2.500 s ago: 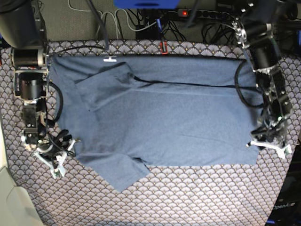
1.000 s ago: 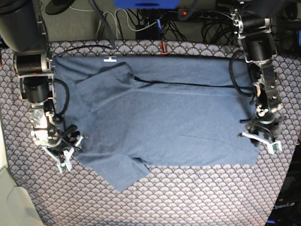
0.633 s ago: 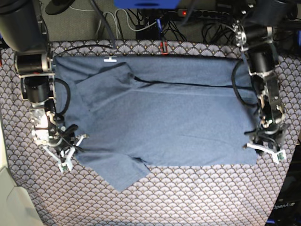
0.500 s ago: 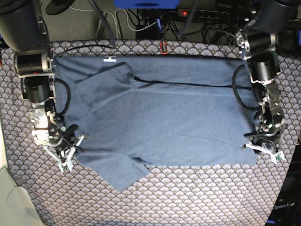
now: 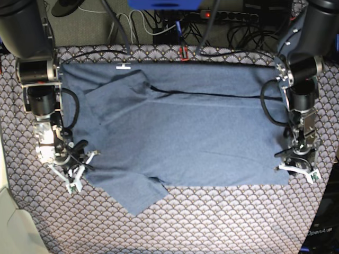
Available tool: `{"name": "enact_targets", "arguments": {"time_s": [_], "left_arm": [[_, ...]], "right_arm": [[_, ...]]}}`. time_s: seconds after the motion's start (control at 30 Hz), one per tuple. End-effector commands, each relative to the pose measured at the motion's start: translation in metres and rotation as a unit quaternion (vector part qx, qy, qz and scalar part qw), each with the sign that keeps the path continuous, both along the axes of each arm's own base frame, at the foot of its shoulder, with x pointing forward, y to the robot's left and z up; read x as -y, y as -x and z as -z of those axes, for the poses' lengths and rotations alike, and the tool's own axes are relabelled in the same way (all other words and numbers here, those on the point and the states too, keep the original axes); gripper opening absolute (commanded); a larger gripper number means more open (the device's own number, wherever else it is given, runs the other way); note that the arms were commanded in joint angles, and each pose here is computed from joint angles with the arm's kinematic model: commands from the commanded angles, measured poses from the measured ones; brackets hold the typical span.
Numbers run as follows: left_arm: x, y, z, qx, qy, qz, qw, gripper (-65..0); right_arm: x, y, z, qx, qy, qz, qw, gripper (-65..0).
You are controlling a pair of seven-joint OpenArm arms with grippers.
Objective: Fold the T-shirt properly
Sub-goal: 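Grasp the hem corners with both grippers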
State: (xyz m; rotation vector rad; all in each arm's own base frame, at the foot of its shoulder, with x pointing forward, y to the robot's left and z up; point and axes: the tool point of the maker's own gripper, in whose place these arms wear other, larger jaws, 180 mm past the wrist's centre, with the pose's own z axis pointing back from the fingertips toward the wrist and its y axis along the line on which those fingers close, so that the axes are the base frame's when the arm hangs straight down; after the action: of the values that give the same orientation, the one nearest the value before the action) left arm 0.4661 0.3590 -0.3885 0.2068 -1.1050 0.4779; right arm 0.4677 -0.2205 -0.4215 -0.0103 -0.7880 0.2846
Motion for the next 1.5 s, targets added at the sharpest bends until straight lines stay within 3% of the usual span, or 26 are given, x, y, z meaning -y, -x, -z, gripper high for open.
{"name": "enact_targets", "arguments": {"time_s": [0.0,0.13,0.37,1.23,1.47], "left_arm": [[-0.012,-0.016,-0.030,0.038,-0.017,-0.007,0.999,-40.2],[-0.012,-0.016,-0.026,0.047,-0.021,-0.011,0.999,-40.2],[0.011,-0.029,-0.028,0.027,-0.077,0.054,0.995,-40.2],[0.010,-0.004,0.003,-0.004,-0.072,0.052,0.996,-40.3],[-0.001,0.012,0.018,-0.007,-0.034,0.011,0.999,-40.3]], "right_arm": [[0.007,-0.013,-0.018,0.020,0.008,0.003,0.9998,-65.0],[0.007,-0.013,-0.018,0.019,0.008,0.003,0.9998,-65.0],[0.000,-0.014,-0.016,0.019,0.005,-0.001,0.9998,-65.0],[0.000,-0.013,-0.015,0.017,0.005,-0.002,0.9998,-65.0],[0.000,-0.006,-0.008,0.009,0.006,-0.003,0.9999,-65.0]]}}
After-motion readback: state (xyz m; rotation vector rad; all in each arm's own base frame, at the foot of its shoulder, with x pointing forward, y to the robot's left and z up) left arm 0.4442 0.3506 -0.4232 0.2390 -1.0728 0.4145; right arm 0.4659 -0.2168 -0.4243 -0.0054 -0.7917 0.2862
